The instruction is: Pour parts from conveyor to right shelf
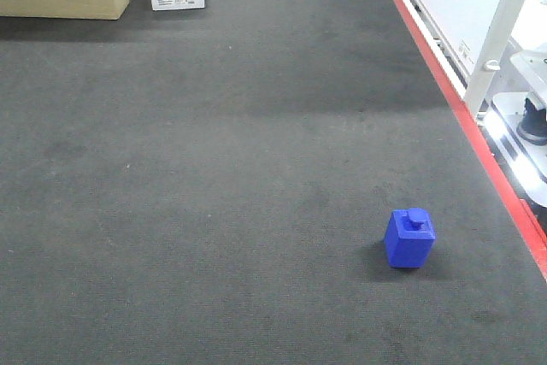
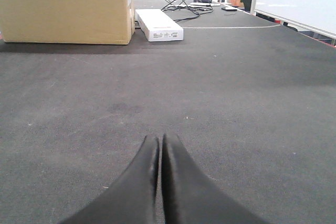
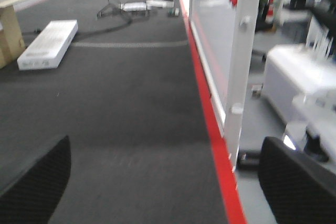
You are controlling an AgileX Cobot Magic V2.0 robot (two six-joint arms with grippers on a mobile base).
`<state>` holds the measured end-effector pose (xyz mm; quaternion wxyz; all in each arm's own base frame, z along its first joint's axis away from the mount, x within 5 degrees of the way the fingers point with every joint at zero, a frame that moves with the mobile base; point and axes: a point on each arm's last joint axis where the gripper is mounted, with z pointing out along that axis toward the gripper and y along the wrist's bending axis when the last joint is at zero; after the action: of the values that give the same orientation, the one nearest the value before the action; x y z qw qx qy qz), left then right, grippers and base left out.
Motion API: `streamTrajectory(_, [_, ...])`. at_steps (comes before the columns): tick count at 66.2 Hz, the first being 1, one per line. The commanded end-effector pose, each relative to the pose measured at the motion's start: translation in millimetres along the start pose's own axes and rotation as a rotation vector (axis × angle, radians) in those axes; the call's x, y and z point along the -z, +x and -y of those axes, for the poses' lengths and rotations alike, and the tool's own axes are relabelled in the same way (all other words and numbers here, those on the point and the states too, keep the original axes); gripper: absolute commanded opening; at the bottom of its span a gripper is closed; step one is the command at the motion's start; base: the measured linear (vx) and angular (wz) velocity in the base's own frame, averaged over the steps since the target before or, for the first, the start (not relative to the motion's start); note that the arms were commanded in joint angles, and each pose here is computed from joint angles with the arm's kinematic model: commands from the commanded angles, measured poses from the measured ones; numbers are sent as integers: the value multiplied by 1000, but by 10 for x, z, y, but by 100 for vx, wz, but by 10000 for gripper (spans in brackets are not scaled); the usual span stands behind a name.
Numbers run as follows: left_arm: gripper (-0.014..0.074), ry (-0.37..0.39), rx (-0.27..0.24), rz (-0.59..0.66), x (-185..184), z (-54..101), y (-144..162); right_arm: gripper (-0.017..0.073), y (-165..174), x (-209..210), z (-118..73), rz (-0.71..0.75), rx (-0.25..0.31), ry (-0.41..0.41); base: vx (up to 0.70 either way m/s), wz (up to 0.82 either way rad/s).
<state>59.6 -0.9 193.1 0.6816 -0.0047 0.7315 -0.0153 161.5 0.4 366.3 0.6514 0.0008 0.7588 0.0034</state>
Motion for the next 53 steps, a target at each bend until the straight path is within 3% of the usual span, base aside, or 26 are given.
streamTrajectory(1, [-6,10,16,80,-2,8,-128,715,-178,-16,-16,-5,-17,-17,0,0])
streamTrajectory(10, [-6,10,16,80,-2,8,-128,697,-205,-177,-84,-200,71,-99,0,0])
streamTrajectory(28, [-6,10,16,80,-2,8,-128,636,-223,-601,-237,-433,1,-273,0,0])
streamTrajectory(35, [-6,10,16,80,-2,8,-128,615,-210,-726,-341,-489,23,-345,0,0])
streamTrajectory(42, [-6,10,16,80,-2,8,-128,587,-193,-834,-612,-511,42,-432,0,0])
streamTrajectory(48, [-6,10,16,80,-2,8,-128,571,-148,-927,-795,-537,36,-431,0,0])
streamTrajectory(53, [-6,10,16,80,-2,8,-128,564,-82,-1009,-865,-591,26,-382,0,0])
